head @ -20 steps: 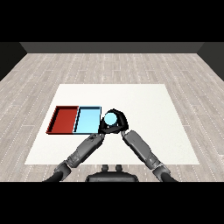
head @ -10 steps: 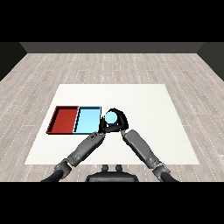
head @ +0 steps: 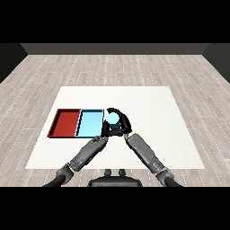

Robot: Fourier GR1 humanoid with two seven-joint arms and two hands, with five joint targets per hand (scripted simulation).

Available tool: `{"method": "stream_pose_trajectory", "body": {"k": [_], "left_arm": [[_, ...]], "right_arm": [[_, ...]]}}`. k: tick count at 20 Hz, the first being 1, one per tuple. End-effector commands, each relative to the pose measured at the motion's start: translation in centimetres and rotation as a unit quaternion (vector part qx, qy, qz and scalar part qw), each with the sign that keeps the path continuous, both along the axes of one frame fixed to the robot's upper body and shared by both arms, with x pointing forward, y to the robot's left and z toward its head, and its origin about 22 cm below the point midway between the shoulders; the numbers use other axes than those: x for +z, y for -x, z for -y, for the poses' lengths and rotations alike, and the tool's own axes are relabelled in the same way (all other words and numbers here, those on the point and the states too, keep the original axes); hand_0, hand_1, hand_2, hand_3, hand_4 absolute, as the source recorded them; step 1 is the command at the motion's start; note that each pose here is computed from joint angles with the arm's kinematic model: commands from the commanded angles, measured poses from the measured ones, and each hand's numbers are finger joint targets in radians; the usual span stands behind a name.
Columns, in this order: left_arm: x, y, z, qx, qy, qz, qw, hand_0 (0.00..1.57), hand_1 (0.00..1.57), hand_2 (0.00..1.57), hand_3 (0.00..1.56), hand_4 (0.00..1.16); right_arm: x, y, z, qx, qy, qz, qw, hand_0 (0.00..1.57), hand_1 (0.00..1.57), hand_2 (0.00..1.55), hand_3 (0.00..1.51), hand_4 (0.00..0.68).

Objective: Pick the blue can and put it in the blue box

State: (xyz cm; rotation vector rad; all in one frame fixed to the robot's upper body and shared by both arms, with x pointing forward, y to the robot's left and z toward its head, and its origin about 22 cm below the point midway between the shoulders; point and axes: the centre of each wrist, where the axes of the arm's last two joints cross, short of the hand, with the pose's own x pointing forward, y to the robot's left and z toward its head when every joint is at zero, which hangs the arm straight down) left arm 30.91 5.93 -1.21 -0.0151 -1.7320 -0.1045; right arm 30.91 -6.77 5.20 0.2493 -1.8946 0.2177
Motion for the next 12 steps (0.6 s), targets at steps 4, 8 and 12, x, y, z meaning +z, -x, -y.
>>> {"method": "stream_pose_trajectory", "body": {"k": [4, 8, 12], "left_arm": [[0.4, -1.16, -0.6, 0.006, 0.013, -0.010, 1.000, 1.57, 1.57, 1.57, 1.48, 1.14], [-0.7, -0.21, -1.1, 0.020, -0.003, -0.004, 1.000, 1.57, 1.57, 1.57, 1.49, 1.15], [-0.6, -1.19, -1.7, 0.022, 0.012, -0.004, 1.000, 1.57, 1.57, 1.57, 1.49, 1.15]], "right_arm": [[-0.1, -0.9, 1.2, -0.002, 0.015, 0.003, 0.9999, 0.00, 0.00, 0.00, 0.00, 0.000], [0.4, -1.1, 2.5, -0.037, -0.002, 0.001, 0.9993, 0.00, 0.00, 0.00, 0.00, 0.000], [2.3, -1.7, 3.9, -0.034, -0.055, -0.003, 0.9979, 0.00, 0.00, 0.00, 0.00, 0.000]]}}
